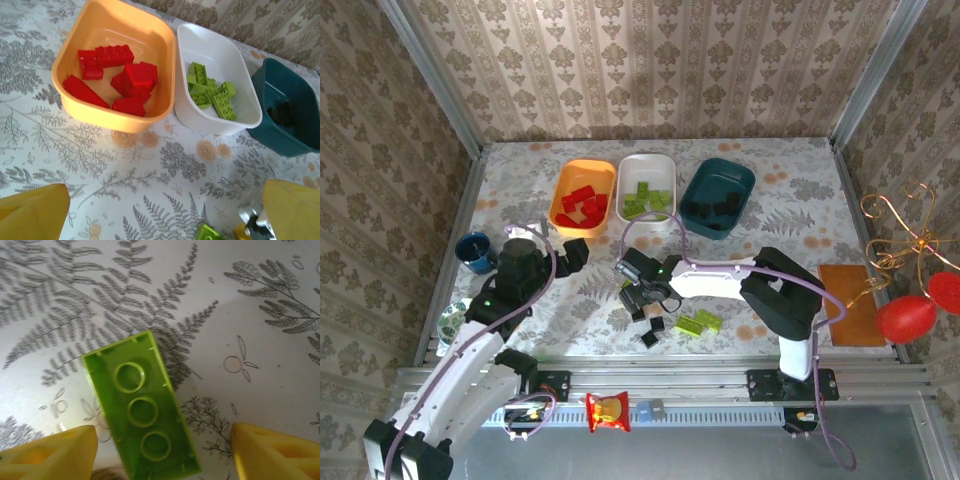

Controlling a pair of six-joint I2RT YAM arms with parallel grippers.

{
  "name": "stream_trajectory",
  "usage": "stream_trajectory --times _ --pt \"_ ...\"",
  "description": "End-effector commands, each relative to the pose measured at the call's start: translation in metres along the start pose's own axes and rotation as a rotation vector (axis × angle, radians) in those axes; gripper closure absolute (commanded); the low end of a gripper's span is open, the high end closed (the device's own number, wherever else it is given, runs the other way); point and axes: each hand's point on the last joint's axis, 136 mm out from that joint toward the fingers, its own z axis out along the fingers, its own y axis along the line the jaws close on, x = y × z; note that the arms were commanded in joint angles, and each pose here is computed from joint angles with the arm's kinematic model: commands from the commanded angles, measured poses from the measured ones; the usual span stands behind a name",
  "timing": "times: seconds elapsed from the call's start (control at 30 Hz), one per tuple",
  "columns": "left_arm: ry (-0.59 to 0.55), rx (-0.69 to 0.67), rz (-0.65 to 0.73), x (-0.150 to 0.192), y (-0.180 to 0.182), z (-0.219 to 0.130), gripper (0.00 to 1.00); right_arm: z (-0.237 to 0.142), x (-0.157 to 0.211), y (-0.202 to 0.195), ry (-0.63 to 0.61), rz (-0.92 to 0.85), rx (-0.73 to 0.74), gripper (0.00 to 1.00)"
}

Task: Sort the legos into containers by color
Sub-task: Pick up the lego from the bottom-center of the table, then place the lego in the container.

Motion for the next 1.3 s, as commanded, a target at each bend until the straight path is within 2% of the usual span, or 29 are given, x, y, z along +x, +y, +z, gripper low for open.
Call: stream_trajectory --times 0.0,0.13,0.3,0.43,0.57,0.67,0.87,1.0,1.07,1.13,1.2,1.27 --pt "0.034 -0.013 -0.02 0.013 0.004 -0.004 0.0 0.006 0.001 -0.006 0.022 -0.043 0.053 0.38" --pt "0.028 -0.01 -0.019 0.012 0.004 -0.007 0.0 0.007 -0.002 -0.002 0.014 -0.057 0.037 0.58" --pt "0.043 0.022 -0.02 0.014 -0.002 -0.007 0.0 -0.008 -0.023 0.002 -0.082 -0.045 -0.025 0.72" --pt "0.069 0.04 -0.004 0.02 -0.006 -0.009 0.0 -0.047 -0.057 -0.012 -0.226 0.017 -0.061 0.73" --pt "0.123 0.066 0.022 0.036 -0.014 -0.007 0.0 -0.076 -0.098 -0.048 -0.319 0.12 -0.07 0.73" --pt "0.173 0.078 0.049 0.05 -0.02 -0.005 0.0 -0.075 -0.123 -0.075 -0.327 0.179 -0.049 0.72" --pt "0.288 0.106 0.118 0.082 -0.035 0.0 0.0 -0.042 -0.162 -0.116 -0.288 0.273 -0.001 0.71" --pt "0.365 0.144 0.162 0.102 -0.047 0.002 0.0 -0.027 -0.186 -0.135 -0.28 0.315 0.031 0.64" --pt "0.414 0.16 0.19 0.112 -0.053 0.002 0.0 -0.025 -0.198 -0.141 -0.279 0.328 0.035 0.43" --pt "0.46 0.18 0.224 0.123 -0.058 0.002 0.0 -0.029 -0.206 -0.145 -0.291 0.335 0.037 0.29" --pt "0.506 0.195 0.257 0.134 -0.062 0.002 0.0 -0.038 -0.211 -0.144 -0.31 0.335 0.03 0.24" --pt "0.56 0.211 0.283 0.148 -0.067 0.003 0.03 -0.05 -0.209 -0.142 -0.328 0.333 0.016 0.22"
